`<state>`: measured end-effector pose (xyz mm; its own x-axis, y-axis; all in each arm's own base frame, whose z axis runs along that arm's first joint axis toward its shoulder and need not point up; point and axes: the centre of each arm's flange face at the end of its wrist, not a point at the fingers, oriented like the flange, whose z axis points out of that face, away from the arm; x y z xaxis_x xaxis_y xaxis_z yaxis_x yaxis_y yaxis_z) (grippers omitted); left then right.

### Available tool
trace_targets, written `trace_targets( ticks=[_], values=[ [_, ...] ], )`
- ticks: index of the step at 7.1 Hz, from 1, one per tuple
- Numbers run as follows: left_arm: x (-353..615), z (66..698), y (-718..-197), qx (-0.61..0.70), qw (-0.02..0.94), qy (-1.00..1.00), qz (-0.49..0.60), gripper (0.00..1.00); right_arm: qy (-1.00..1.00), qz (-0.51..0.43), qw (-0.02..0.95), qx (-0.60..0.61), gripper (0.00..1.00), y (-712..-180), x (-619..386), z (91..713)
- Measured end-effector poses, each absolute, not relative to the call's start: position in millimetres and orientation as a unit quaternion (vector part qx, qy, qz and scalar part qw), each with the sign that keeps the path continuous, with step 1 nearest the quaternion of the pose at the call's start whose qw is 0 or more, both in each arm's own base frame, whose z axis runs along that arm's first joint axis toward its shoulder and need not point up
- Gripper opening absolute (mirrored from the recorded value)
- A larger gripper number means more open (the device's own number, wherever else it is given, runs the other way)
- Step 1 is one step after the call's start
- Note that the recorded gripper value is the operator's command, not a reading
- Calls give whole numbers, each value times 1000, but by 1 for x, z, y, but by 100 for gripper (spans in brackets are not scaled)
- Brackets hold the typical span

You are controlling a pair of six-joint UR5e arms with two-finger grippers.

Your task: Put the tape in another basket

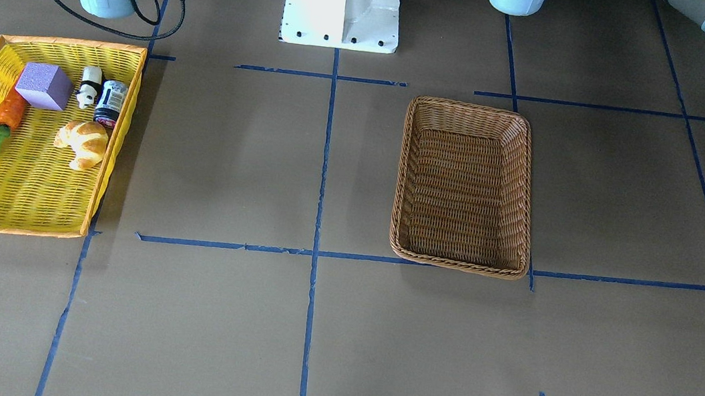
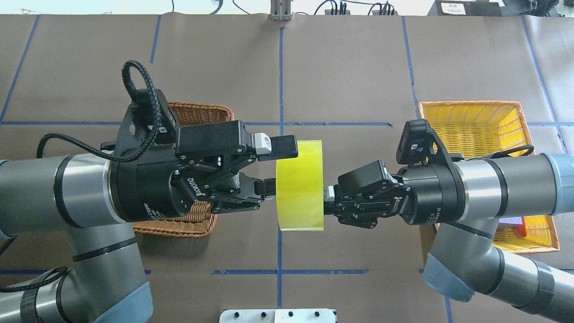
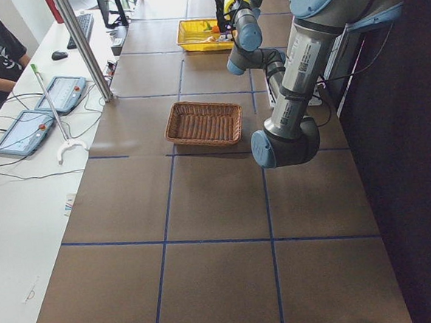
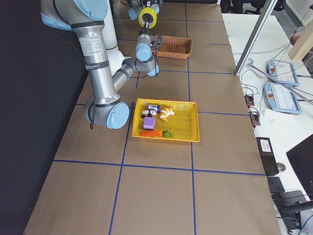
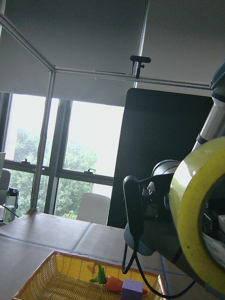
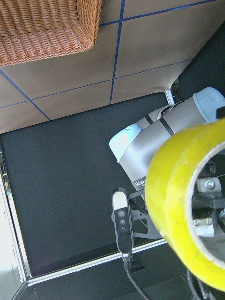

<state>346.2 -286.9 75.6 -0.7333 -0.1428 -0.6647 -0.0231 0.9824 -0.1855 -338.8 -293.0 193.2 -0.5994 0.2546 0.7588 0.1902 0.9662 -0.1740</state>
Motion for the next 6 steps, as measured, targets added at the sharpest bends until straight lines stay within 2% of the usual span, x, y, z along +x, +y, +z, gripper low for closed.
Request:
trace_targets(
  ticks=[1, 2, 6],
  values=[
    [347, 76, -286, -46, 362, 927, -83, 0, -894, 38, 430, -125, 92, -293, -340, 193],
    [346, 75, -286, -45, 360, 928, -84, 0, -894, 37, 429, -124, 100, -292, -341, 193],
    [343, 79, -285, -44, 356, 929, -86, 0, -896, 32, 428, -112, 100, -291, -342, 192]
  ],
)
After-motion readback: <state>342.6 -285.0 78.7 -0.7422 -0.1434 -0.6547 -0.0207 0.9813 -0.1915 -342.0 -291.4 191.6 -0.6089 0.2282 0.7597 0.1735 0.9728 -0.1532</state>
